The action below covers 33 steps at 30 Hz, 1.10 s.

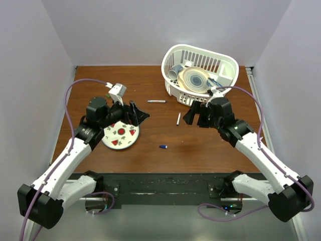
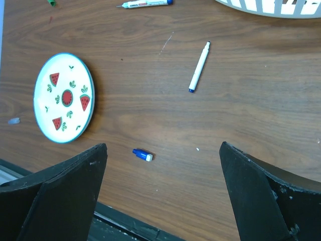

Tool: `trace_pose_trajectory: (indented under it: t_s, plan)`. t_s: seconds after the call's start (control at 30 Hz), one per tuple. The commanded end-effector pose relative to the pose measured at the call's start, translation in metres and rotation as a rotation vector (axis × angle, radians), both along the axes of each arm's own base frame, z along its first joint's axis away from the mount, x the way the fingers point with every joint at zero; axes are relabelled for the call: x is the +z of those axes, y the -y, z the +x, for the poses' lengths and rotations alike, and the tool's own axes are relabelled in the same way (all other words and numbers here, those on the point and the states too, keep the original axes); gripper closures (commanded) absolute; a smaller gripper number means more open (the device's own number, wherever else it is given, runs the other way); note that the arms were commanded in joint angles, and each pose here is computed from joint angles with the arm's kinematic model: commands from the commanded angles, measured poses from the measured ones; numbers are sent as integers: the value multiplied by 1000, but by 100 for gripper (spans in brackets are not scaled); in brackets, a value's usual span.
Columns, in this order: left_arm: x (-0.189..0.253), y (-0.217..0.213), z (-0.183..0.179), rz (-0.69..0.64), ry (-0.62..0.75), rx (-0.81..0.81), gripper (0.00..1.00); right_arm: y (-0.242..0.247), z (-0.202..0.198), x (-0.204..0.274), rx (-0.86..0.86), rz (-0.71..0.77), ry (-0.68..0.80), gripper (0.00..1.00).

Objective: Insert the pens into the pen caps

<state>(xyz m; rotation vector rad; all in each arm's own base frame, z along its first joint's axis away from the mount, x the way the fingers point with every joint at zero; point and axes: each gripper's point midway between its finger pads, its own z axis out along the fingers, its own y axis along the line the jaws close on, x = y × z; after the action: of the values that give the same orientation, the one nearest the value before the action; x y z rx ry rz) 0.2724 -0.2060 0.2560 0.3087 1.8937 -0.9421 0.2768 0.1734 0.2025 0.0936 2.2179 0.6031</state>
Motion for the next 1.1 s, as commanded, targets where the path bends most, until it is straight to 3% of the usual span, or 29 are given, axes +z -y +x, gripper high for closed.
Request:
trace_pose_trajectory:
  t_s: [0.0, 0.13, 0.33, 0.57, 0.83, 1.07]
  plan:
    - [12, -5, -2, 9, 43, 8, 0, -1, 11, 1, -44, 16, 3, 3]
    - [15, -10, -1, 15, 55, 40, 0, -9, 21, -7, -54, 18, -36, 11]
    - [23, -22, -2, 18, 95, 105, 0, -6, 54, -32, -210, -109, -85, 32]
    - [30, -33, 0, 25, 128, 168, 0, -38, 82, -73, -226, -192, -158, 46]
    - [24, -27, -2, 17, 108, 134, 0, -37, 110, -118, -269, -346, -192, 53]
    - [26, -26, -2, 12, 114, 128, 0, -44, 111, -148, -241, -360, -225, 58]
